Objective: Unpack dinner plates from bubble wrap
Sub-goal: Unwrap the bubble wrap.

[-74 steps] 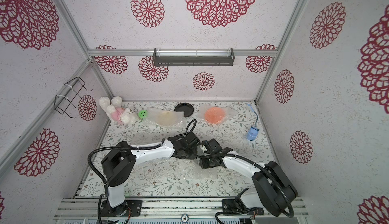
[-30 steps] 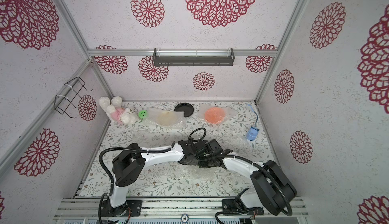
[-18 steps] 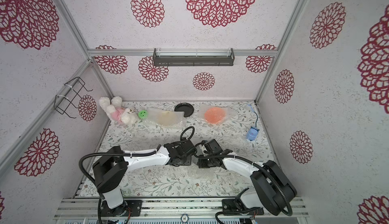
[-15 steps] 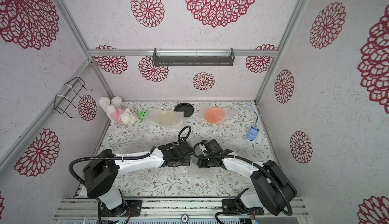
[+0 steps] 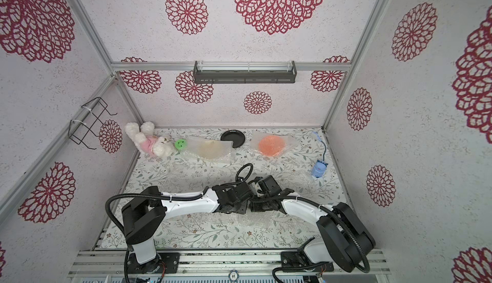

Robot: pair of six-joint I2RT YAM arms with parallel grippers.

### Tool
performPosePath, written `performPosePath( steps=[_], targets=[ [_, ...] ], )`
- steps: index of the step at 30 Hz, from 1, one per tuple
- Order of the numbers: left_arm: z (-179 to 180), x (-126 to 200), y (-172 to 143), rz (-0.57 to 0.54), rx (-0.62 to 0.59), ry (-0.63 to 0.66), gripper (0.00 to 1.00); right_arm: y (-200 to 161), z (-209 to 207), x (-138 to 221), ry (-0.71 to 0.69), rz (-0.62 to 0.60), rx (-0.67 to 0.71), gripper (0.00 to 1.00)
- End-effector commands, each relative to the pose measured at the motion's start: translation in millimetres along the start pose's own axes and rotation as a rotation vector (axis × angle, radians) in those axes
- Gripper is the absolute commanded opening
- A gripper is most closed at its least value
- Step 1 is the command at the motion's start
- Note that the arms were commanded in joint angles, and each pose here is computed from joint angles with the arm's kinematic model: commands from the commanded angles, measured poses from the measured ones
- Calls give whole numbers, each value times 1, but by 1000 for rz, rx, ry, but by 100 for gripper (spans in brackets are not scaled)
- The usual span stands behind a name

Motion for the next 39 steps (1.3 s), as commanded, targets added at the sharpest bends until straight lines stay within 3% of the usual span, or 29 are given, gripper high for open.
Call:
performPosePath(
  steps=[1,7,16,23,25,30,32,35,39],
  targets=[
    [3,-2,3,-18,-8,70,41,4,7,4,33,-14,3,0],
    [7,-4,10,-43,33,111,28,4,7,4,34,-13,3,0],
    [0,-14,19,-39,38,91,23,4,8,6,39,-17,11,0],
    [-2,-8,22,-39,51,45,4,4,7,6,33,-22,15,0],
    [2,-4,22,-43,68,48,0,6,8,5,33,-26,16,0],
    [33,-10,21,-19,189,136,0,8,6,4,13,-34,11,0],
    [40,-12,21,-19,237,64,0,7,2,3,-12,-25,1,0],
    [38,4,24,-110,269,-87,0,5,-4,1,-51,-18,-15,0],
    [47,12,27,-134,324,-186,0,5,-14,-1,-71,-15,-54,0]
  ],
)
Point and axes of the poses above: each gripper's point midway between its finger pads, its own x axis back along the fingers, its own z axis along the line the jaws close on, y = z × x, the point moved 10 cm from there along x, back along the fingers, and after that the axes turned 1 degree about x, right-handed, at the moved point
